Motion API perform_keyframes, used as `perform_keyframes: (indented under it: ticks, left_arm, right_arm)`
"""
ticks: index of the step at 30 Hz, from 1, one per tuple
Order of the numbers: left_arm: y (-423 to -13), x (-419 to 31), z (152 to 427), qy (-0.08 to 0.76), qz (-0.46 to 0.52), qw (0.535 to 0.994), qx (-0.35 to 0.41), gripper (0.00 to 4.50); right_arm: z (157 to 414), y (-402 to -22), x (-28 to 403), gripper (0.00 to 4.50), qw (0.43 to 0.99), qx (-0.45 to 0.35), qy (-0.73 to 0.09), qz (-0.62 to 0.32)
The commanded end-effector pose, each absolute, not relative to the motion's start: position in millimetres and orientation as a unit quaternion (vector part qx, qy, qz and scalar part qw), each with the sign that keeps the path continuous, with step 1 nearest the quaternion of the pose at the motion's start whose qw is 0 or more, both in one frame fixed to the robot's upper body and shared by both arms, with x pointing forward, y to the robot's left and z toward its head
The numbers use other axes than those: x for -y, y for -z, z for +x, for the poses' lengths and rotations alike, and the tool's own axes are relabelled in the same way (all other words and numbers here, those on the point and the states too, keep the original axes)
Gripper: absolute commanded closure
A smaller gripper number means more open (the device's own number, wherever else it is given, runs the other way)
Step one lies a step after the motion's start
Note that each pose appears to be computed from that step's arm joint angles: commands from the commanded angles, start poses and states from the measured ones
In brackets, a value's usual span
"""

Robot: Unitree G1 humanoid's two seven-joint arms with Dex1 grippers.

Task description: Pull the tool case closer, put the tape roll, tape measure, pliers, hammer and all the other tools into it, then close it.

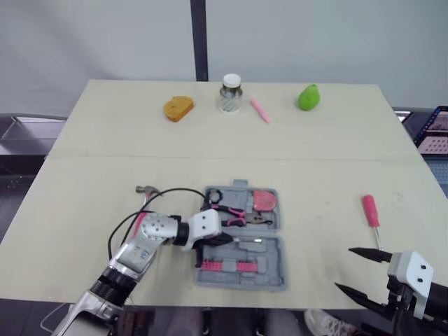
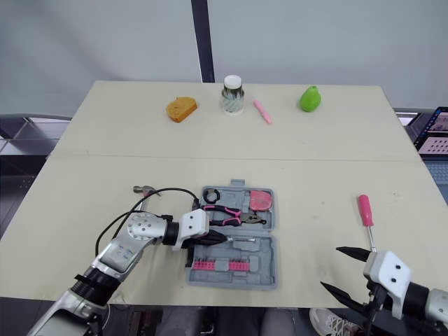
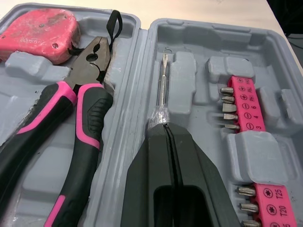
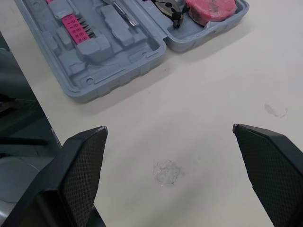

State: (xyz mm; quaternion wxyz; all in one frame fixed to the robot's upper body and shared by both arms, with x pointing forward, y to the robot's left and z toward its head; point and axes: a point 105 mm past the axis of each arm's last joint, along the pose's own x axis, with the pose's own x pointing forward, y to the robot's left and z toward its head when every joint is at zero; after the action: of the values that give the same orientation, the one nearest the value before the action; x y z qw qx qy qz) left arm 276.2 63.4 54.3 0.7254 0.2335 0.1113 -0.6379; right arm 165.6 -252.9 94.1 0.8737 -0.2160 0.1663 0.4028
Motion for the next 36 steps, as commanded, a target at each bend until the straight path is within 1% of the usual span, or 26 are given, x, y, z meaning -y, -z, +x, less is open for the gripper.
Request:
perform_keyframes:
  ticks: [1,24,36]
  left_arm:
    - [-48,-63,273,0.638,0.232,0.724,-0.119,4.48]
    - [-25,-64,263,0.641,0.247,0.704,-0.179,4.48]
    - [-14,-61,262,0.645,0.253,0.691,-0.206,4.48]
  right_arm:
    - [166,-103,255,0.00,0.879,-0.153,-0.391,-0.226]
    - [160,-104,255,0.00,0.881,-0.153,-0.386,-0.225]
    - [161,-107,248,0.00,0.883,-0.143,-0.390,-0.218]
